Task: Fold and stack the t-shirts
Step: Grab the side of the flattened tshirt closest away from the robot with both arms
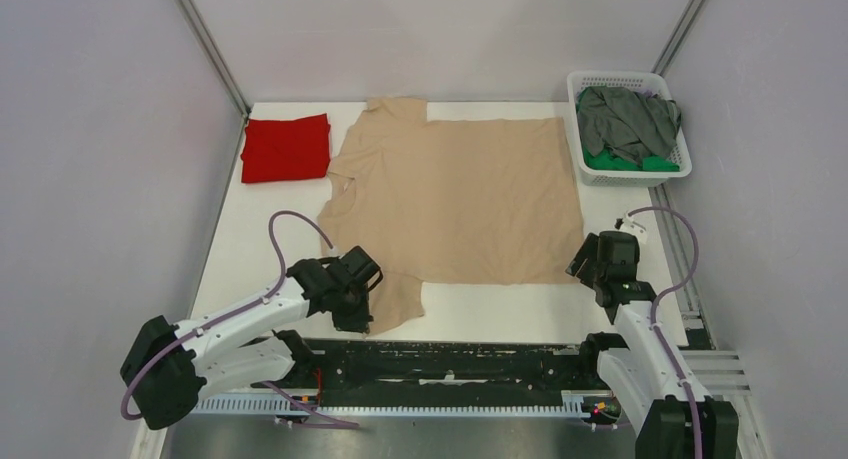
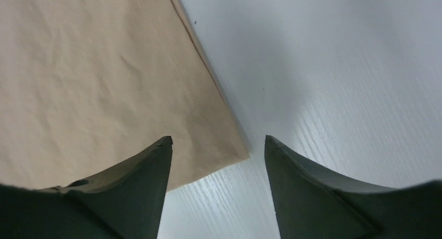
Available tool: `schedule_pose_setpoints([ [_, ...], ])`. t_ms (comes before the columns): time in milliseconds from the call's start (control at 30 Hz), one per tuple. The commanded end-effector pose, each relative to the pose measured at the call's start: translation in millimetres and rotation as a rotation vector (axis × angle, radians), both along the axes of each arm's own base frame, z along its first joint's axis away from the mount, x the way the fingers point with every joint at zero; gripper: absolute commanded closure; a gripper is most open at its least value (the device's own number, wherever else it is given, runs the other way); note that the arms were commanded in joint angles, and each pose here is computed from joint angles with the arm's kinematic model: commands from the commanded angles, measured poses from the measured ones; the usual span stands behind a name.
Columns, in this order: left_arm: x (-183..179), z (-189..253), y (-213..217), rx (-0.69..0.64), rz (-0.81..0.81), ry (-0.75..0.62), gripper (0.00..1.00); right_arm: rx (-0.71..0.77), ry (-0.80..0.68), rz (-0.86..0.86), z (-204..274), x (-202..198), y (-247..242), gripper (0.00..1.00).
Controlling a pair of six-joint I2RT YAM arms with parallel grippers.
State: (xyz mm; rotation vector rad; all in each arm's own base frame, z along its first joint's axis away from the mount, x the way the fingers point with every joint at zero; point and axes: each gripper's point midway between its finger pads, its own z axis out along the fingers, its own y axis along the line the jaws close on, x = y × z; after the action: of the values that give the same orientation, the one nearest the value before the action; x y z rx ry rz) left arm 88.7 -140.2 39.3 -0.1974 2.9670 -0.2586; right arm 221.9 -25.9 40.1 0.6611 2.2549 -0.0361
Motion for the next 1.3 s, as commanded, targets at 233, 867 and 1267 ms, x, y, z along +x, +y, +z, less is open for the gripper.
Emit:
schedule_pose_setpoints([
  [233,-10.0,1.9,0.9,-0.007,0.000,0.021,0.98,0.001,0.081,0.001,-27.5,-9.3,-0.3,0.50],
  [867,-33.4,12.7,-0.6,-0.026,-0.030,0.034,0.98,-0.020,0.061,0.014,-11.2,-15.4,-1.8,1.00],
  [1267,70.0,71.9,-65.7,-0.141,-0.160,-0.350,0.98,0.035,-0.069,0.233,17.2,30.7,27.8,1.00],
])
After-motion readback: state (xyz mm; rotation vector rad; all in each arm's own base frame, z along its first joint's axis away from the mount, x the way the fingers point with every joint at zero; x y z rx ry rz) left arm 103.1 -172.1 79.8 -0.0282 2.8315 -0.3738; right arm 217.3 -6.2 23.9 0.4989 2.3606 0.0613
